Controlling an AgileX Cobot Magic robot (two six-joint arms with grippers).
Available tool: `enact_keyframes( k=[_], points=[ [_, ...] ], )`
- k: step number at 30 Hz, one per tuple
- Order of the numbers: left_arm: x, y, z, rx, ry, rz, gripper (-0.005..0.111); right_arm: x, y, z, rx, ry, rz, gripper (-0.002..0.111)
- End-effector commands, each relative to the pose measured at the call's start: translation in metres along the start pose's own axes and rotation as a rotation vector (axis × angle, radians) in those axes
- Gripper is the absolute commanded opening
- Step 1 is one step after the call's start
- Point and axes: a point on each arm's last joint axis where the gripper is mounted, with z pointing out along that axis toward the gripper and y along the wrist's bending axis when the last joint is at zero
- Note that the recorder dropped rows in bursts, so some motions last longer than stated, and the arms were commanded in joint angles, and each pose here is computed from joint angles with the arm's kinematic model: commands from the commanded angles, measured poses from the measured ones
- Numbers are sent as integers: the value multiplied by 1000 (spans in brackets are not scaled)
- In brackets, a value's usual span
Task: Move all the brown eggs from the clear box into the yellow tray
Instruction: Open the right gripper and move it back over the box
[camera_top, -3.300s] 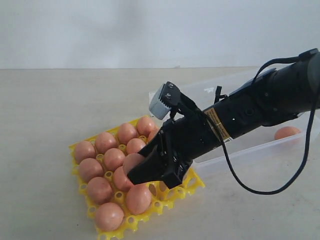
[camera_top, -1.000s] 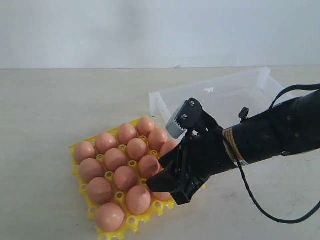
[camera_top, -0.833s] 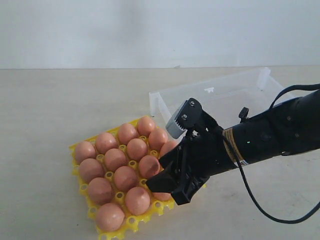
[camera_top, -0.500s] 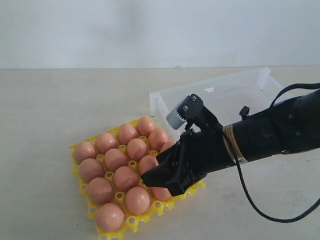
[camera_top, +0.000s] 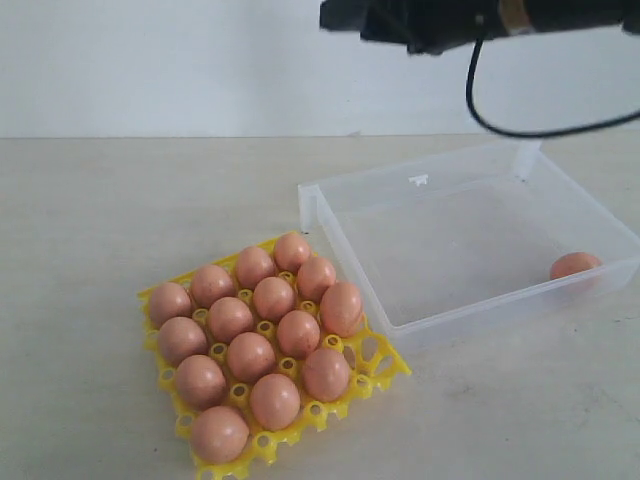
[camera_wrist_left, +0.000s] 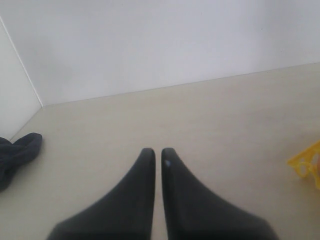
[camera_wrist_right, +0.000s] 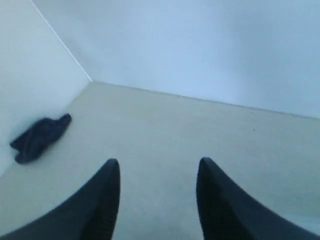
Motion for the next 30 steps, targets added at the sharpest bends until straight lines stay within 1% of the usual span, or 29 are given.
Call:
enact_keyframes(
  k=[1,3,5,7,9,10,11,12,14,15,16,17,18,19,20,21,22,23,24,25,26,27,28,29,30],
  points=[
    [1,0,0,5,-2,-4,4,-29,-36,-3,-5,-26,10,38],
    [1,0,0,5,-2,-4,4,-43,-49,-12,56,-80,-65,38],
    [1,0,0,5,-2,-4,4,-57,-55,-25,107,-131,-133,34],
    [1,0,0,5,-2,-4,4,-69,-51,-38,163,-179,-274,20],
    [1,0,0,5,-2,-4,4,-82,-45,-53,268,-230,-476,2],
    [1,0,0,5,-2,-4,4,-87,-44,-59,335,-252,-539,0],
    [1,0,0,5,-2,-4,4,-92,-43,-65,400,-281,-564,0],
    [1,0,0,5,-2,-4,4,-100,-43,-75,505,-326,-569,0],
    [1,0,0,5,-2,-4,4,-108,-46,-89,652,-378,-569,0],
    [1,0,0,5,-2,-4,4,-112,-50,-97,762,-394,-598,0],
    [1,0,0,5,-2,-4,4,-113,-54,-101,840,-384,-644,0],
    [1,0,0,5,-2,-4,4,-115,-58,-107,941,-354,-719,0],
    [1,0,0,5,-2,-4,4,-113,-64,-113,1022,-338,-650,0],
    [1,0,0,5,-2,-4,4,-106,-75,-119,1125,-294,-515,0],
    [1,0,0,5,-2,-4,4,-97,-91,-123,1222,-202,-411,0],
    [1,0,0,5,-2,-4,4,-74,-121,-127,1333,96,-375,0],
    [1,0,0,5,-2,-4,4,-59,-136,-128,1345,323,-398,0],
    [1,0,0,5,-2,-4,4,-30,-159,-129,1258,698,-387,0],
    [1,0,0,5,-2,-4,4,-17,-168,-132,1196,776,-272,0],
    [1,0,0,5,-2,-4,4,-3,-177,-131,1067,762,-55,0],
    [1,0,0,5,-2,-4,4,1,-178,-129,982,767,-31,0],
    [1,0,0,5,-2,-4,4,5,-173,-123,823,806,-75,0],
    [1,0,0,5,-2,-4,4,6,-169,-120,749,830,-108,0],
    [1,0,0,5,-2,-4,4,9,-157,-113,624,890,-158,0],
    [1,0,0,5,-2,-4,4,12,-148,-108,556,961,-205,0]
  ],
)
